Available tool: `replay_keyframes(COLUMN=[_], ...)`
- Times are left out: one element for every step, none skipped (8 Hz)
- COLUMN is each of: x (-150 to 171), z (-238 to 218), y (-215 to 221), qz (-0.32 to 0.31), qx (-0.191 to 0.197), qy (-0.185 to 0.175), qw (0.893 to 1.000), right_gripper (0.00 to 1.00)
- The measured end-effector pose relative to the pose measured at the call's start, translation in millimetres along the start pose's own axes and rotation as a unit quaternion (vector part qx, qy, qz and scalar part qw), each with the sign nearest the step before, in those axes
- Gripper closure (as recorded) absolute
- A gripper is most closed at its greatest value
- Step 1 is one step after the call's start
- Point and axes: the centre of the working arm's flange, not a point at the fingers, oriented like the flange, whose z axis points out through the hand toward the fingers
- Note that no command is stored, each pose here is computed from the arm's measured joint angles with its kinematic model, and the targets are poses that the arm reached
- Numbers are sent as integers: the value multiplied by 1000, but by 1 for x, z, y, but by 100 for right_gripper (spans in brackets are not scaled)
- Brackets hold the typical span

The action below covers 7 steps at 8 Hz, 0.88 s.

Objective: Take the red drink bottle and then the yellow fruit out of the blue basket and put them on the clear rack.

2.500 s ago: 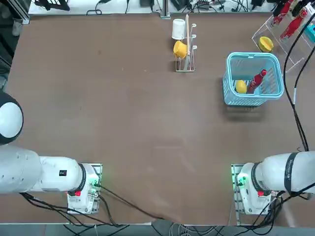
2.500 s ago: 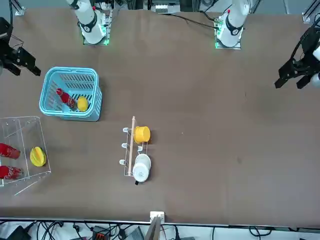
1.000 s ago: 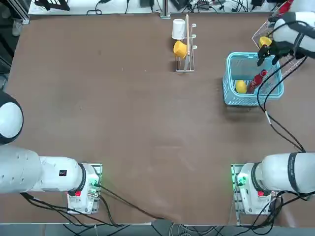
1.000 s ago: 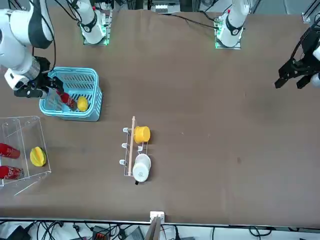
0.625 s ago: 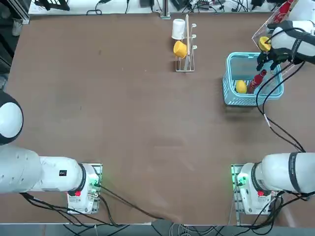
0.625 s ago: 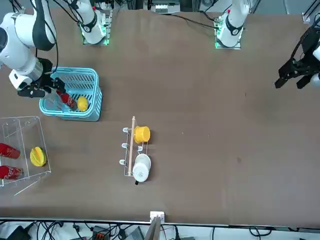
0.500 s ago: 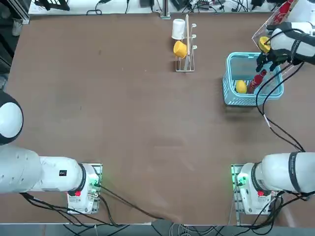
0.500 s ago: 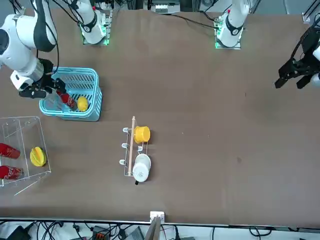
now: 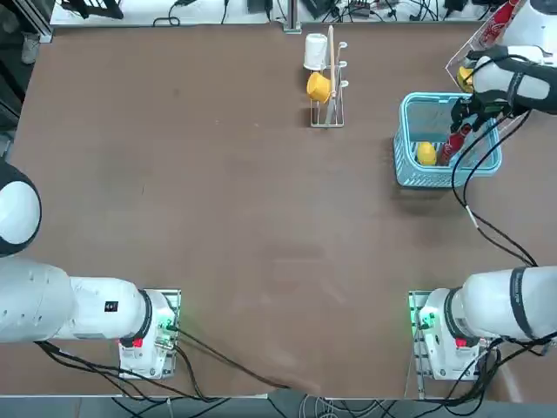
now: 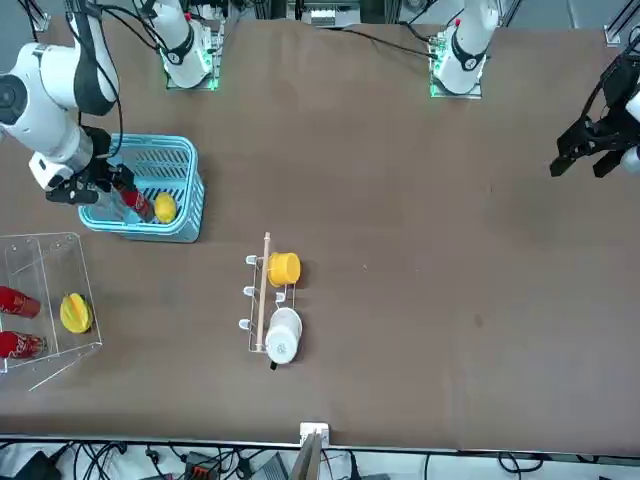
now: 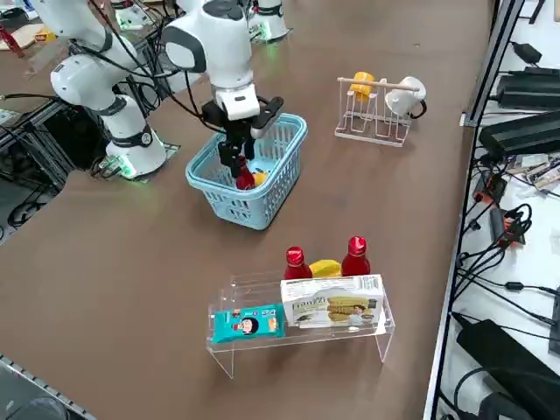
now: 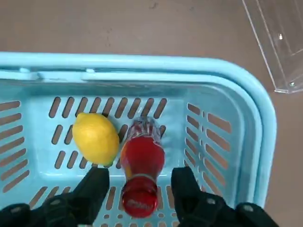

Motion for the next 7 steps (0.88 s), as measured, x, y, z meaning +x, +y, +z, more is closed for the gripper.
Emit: replay_keyframes(x=[0,0,0,0,0,-1,-2], z=[3,3,3,3,4,4,5], y=[0,0,0,1,4,6,7], qz=[0,0,0,1,4,6,7], qx=[0,0,0,0,0,1,1], qy=[-2,-2,-2,-3,-4,-6,-9], qw=[1000,1000,1000,1000,1000,1000,1000], right_gripper=[19,19,21,24,25,27,29])
